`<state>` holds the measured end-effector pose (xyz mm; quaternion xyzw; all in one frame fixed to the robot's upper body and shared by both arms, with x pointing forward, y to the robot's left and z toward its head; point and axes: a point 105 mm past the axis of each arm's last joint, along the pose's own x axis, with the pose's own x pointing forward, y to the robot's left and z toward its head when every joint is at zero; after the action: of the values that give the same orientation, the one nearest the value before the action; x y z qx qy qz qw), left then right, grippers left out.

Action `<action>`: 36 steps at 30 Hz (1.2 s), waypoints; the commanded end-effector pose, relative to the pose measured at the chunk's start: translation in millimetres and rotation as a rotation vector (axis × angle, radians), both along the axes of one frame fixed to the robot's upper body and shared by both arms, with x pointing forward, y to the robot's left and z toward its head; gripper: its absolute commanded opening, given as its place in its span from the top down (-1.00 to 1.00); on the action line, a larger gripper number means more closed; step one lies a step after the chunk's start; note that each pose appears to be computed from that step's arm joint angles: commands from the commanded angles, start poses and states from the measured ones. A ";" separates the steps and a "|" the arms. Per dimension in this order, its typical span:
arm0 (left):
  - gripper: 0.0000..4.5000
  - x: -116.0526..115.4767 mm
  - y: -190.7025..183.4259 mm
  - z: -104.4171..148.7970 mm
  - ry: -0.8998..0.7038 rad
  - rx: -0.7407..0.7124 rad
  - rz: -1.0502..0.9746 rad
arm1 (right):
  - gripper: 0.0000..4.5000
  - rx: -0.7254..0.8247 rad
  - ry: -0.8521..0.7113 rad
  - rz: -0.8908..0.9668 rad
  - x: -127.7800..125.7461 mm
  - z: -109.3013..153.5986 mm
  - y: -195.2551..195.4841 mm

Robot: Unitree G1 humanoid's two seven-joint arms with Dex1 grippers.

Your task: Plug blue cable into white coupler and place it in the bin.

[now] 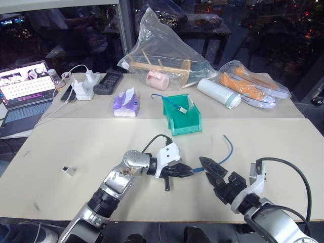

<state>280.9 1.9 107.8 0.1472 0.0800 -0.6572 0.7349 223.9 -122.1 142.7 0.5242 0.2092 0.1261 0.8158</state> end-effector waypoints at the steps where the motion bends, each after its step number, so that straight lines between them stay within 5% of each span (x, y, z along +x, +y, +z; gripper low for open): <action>1: 0.98 -4.6 -5.4 12.3 -0.037 -0.029 -0.018 | -1.00 0.034 -0.024 0.002 -2.9 14.8 8.2; 27: 0.98 -4.4 -3.8 15.4 0.043 -0.064 0.014 | -1.00 -0.153 -0.082 0.071 1.3 -8.0 7.0; 36: 0.98 -4.1 -3.2 15.2 0.048 -0.059 0.007 | 0.27 -0.102 -0.098 0.068 3.4 -10.5 9.0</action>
<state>279.5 2.0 113.3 0.1120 0.0955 -0.6509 0.7447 229.6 -116.3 125.0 0.4651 0.2048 0.1524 0.8476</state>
